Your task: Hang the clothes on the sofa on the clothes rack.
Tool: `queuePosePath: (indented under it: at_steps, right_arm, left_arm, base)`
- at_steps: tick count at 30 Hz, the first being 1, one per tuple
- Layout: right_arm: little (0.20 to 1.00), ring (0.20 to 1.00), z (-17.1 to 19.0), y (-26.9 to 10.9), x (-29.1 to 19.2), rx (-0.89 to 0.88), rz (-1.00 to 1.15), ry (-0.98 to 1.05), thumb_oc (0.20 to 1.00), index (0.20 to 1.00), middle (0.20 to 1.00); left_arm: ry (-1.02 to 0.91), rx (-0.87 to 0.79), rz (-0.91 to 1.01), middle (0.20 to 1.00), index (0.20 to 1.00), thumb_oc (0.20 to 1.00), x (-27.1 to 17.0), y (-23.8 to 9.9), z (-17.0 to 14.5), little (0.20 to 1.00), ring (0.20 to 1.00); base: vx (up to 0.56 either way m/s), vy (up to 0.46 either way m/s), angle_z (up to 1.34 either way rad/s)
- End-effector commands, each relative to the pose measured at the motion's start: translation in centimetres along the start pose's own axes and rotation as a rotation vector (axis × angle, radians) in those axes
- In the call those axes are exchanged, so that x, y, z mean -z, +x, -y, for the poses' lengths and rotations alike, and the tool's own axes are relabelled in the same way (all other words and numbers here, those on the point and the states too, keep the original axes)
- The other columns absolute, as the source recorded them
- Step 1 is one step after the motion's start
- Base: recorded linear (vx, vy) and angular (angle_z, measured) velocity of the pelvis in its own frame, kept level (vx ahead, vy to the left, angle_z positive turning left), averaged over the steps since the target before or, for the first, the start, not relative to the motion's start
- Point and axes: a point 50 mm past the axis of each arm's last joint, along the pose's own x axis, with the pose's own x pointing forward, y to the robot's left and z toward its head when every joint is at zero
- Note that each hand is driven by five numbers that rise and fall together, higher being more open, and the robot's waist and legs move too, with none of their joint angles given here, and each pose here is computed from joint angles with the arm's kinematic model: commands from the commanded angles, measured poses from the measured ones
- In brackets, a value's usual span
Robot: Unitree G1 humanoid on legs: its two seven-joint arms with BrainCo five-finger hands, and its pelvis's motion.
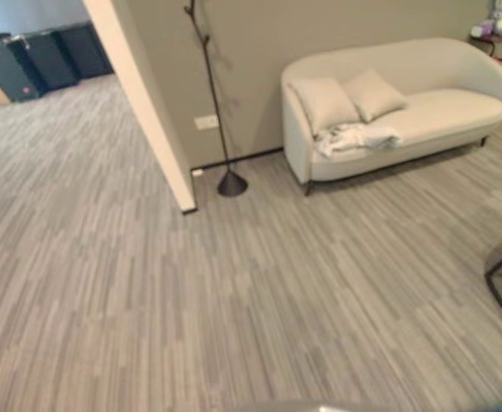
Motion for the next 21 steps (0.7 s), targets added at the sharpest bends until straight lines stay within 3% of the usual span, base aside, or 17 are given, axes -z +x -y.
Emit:
queuePosePath:
  at_steps: [1,21]
  right_arm:
    - [1.0,1.0,-1.9,0.2,0.0,-0.017,-0.031,-0.071,1.0,1.0,1.0]
    - [1.0,1.0,-3.2,0.3,-0.4,-0.067,-0.019,-0.231,1.0,1.0,1.0]
  left_arm:
    - [-0.008,0.049,-0.013,1.0,1.0,1.0,-0.1,0.3,2.3,1.0,1.0]
    - [0.007,0.027,-0.015,1.0,1.0,1.0,-0.2,0.3,1.6,1.0,1.0]
  base:
    - [0.07,-0.022,-0.07]
    - [0.01,-0.02,-0.04]
